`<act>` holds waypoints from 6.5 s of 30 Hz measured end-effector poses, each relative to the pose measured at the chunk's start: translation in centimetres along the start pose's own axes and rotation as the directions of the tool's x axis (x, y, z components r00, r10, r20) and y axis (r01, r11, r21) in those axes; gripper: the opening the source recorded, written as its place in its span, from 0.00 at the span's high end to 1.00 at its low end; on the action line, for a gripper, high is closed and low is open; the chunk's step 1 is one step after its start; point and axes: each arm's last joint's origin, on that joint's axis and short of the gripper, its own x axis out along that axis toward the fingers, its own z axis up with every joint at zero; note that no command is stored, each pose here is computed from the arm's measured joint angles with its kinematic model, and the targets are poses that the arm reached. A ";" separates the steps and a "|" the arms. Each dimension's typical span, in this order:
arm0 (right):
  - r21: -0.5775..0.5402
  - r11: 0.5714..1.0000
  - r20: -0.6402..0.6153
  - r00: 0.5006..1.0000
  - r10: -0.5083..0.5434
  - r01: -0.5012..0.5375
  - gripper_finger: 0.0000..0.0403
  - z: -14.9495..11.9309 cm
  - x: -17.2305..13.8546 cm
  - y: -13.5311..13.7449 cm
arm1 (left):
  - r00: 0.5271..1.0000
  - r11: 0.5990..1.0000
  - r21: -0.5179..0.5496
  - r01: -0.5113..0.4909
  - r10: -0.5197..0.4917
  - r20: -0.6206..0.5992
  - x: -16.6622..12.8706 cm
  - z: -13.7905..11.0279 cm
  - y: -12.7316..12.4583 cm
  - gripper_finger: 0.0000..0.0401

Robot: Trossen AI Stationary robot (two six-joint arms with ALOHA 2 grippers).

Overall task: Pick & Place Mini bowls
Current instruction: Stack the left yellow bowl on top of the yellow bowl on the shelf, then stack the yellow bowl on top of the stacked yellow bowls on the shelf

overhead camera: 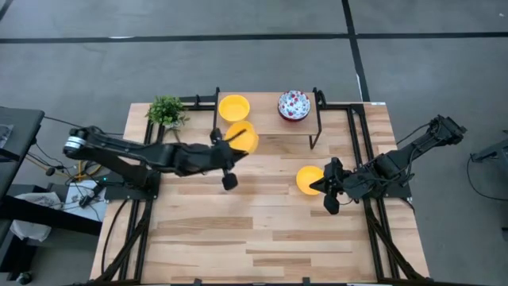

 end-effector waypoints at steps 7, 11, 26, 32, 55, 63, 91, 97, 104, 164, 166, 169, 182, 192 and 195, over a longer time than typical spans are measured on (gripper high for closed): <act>-0.055 0.998 0.044 0.998 0.034 -0.031 1.00 0.5 0.0 0.4 | 0.997 0.998 0.000 0.057 -0.057 0.043 -3.2 1.2 2.1 0.97; -0.108 0.993 0.090 0.994 0.064 -0.054 1.00 1.0 0.0 0.6 | 1.000 0.999 -0.051 -0.006 0.006 -0.005 -3.9 1.0 4.4 0.98; -0.054 0.998 0.175 0.985 -0.008 0.018 1.00 3.0 0.8 -1.1 | 0.976 0.987 -0.071 -0.147 0.133 -0.171 -2.2 5.1 12.9 0.98; -0.032 0.999 0.174 0.984 -0.028 0.034 1.00 3.4 1.1 -1.8 | 0.956 0.997 -0.041 -0.062 0.048 -0.288 1.6 4.3 16.0 0.98; -0.026 0.998 0.157 0.986 -0.057 0.062 1.00 3.4 1.2 -2.3 | 0.896 0.997 0.069 -0.045 0.071 -0.439 8.1 0.2 17.9 0.97; -0.028 0.997 0.152 0.987 -0.061 0.066 1.00 3.3 1.2 -2.3 | 0.896 0.998 0.058 -0.034 0.056 -0.441 8.2 0.2 17.2 0.95; -0.028 0.998 0.150 0.987 -0.059 0.064 1.00 3.3 1.2 -2.3 | 0.871 0.998 0.062 -0.033 0.059 -0.487 8.7 -1.9 16.4 0.72; -0.028 0.998 0.149 0.987 -0.059 0.064 1.00 3.3 1.2 -2.3 | 0.873 0.997 0.072 -0.024 0.056 -0.485 8.7 -1.9 16.2 0.62; -0.020 0.998 0.149 0.987 -0.059 0.063 1.00 3.3 1.2 -2.3 | 0.882 0.994 0.110 0.009 0.044 -0.468 8.7 -1.5 15.6 0.57; -0.012 0.994 -0.199 0.974 -0.105 0.105 1.00 -5.0 3.0 -2.9 | 0.908 0.873 -0.322 0.367 -0.412 -0.080 -0.2 -4.2 -3.2 0.69; -0.013 0.994 -0.203 0.973 -0.112 0.112 1.00 -5.2 3.1 -3.0 | 0.907 0.873 -0.321 0.366 -0.412 -0.086 -0.1 -4.5 -3.3 0.69; -0.010 0.994 -0.207 0.972 -0.109 0.109 1.00 -5.2 3.1 -3.1 | 0.907 0.873 -0.322 0.366 -0.412 -0.089 -0.1 -4.7 -3.3 0.70; 0.016 0.994 -0.206 0.973 -0.104 0.109 1.00 -5.2 3.1 -3.0 | 0.908 0.867 -0.340 0.364 -0.412 -0.078 -0.1 -4.6 -3.3 0.70; -0.073 0.997 -0.244 0.970 0.002 -0.020 1.00 -5.2 3.1 -2.4 | 0.908 0.859 -0.364 0.359 -0.412 -0.076 -0.1 -4.6 -3.3 0.71; -0.075 0.996 -0.234 0.972 0.035 -0.054 1.00 -5.1 3.1 -2.1 | 0.908 0.859 -0.364 0.359 -0.412 -0.076 -0.1 -4.6 -3.3 0.71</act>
